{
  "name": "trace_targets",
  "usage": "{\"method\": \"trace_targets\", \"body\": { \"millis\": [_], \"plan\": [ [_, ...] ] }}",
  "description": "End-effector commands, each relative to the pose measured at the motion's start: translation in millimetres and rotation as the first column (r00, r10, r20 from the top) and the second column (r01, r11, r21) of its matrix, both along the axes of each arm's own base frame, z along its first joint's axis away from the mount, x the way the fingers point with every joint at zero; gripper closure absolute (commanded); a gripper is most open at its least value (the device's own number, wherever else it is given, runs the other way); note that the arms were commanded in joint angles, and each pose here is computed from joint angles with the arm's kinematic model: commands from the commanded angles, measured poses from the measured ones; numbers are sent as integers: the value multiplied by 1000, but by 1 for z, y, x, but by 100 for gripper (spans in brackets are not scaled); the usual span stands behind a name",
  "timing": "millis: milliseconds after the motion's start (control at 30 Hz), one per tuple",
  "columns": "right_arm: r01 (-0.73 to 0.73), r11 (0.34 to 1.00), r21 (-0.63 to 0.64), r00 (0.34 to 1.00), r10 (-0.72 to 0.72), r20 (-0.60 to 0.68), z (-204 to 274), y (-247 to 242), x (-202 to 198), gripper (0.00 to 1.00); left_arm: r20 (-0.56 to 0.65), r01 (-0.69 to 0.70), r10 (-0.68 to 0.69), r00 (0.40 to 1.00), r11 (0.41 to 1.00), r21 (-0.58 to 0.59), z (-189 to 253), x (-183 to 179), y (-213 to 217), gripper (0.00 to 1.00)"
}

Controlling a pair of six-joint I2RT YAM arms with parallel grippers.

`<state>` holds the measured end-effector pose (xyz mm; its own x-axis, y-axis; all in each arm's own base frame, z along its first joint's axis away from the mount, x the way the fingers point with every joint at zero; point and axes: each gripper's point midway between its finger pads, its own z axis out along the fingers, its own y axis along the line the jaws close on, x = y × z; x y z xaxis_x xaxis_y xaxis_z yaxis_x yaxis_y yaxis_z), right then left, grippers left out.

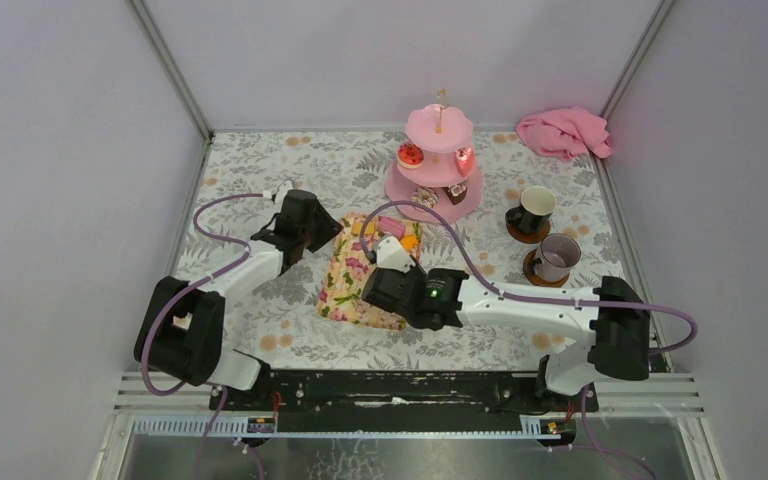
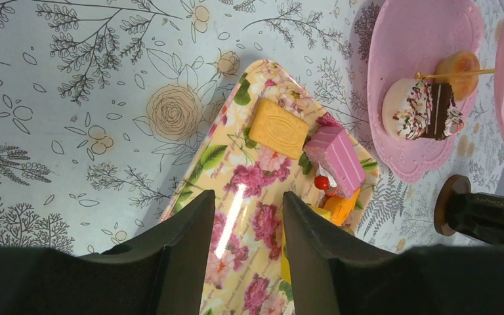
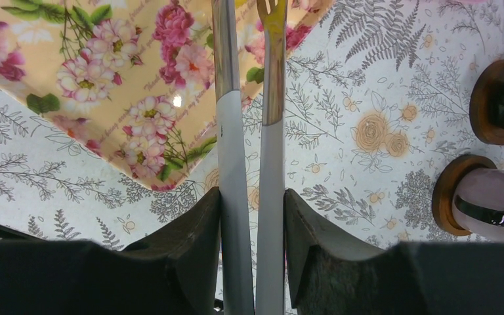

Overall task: Serve the afternoon tea
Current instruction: Pick up the desert from the tray, then place the desert on the desert table.

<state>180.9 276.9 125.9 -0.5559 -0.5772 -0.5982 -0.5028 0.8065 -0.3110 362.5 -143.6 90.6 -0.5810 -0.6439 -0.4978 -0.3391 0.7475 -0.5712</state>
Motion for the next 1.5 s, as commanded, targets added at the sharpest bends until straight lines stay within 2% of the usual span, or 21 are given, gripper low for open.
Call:
{"method": "trace_targets", "body": {
  "millis": [0, 333, 733, 1067, 1467],
  "plan": [
    [29, 993, 111, 995, -40, 91, 48, 5, 9, 100, 18, -12, 12, 1000, 1000, 6, 2, -1, 3, 50],
    [45, 988, 149, 986, -68, 152, 82, -3, 14, 100, 19, -10, 10, 1000, 1000, 4, 2, 1, 2, 50],
    [123, 978, 168, 946, -167, 278, 135, -33, 32, 100, 9, -7, 7, 1000, 1000, 1, -2, 2, 0, 50],
    [199, 967, 159, 926, -238, 292, 147, -46, 64, 100, 13, 0, 0, 1000, 1000, -5, 0, 2, -1, 50],
    [273, 953, 129, 923, -298, 245, 133, -61, 98, 100, 15, 6, -6, 1000, 1000, -11, 0, 3, -3, 50]
  ]
}}
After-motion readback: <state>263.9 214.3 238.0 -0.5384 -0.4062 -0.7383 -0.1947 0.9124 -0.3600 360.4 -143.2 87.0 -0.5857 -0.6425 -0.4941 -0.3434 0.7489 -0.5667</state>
